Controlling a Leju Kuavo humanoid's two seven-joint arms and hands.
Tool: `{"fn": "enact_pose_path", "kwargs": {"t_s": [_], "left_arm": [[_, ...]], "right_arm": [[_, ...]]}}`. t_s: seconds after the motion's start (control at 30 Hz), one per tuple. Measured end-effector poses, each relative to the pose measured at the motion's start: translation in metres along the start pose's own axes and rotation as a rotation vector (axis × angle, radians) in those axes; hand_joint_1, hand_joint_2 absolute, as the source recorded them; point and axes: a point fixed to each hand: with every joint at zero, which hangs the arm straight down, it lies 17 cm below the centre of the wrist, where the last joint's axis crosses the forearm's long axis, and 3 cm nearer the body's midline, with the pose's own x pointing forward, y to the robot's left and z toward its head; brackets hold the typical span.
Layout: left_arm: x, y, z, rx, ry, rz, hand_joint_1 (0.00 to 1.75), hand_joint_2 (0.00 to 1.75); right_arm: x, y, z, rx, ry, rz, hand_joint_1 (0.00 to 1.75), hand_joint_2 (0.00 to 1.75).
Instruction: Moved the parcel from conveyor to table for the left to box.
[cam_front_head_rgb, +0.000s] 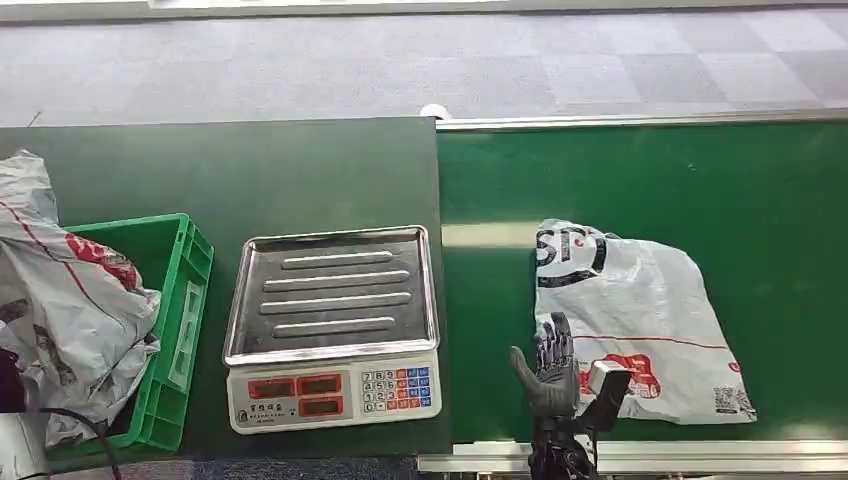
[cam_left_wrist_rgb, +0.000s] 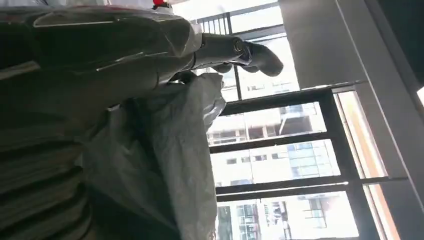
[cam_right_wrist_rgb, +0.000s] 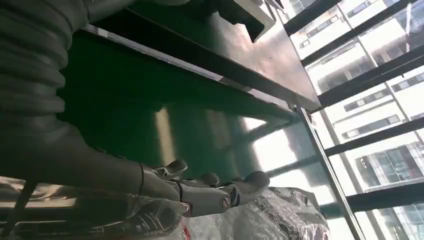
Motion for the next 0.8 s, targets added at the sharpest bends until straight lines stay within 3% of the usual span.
{"fn": "enact_pose_path", "kwargs": {"t_s": [0.53,0.63,0.7,0.8], "left_arm": [[-0.011,-0.01,0.006,-0.005,0.011,0.025,0.0,1.75],[-0.012,-0.019,0.006,-0.036,0.042,0.109,0.0,1.75],[-0.019,-0.024,-0.001,-0.06,0.072,0.085,0.0,1.75],[-0.046,-0.015,-0.04,-0.067,0.126,-0.153,0.0,1.75]], "right_arm": [[-0.001,0.0,0.0,0.003,0.002,0.006,0.0,1.75],[-0.001,0.0,0.001,0.003,0.004,0.007,0.0,1.75],[-0.001,0.0,0.001,0.004,0.004,0.006,0.0,1.75],[-0.001,0.002,0.0,0.019,0.006,0.003,0.0,1.75]]}}
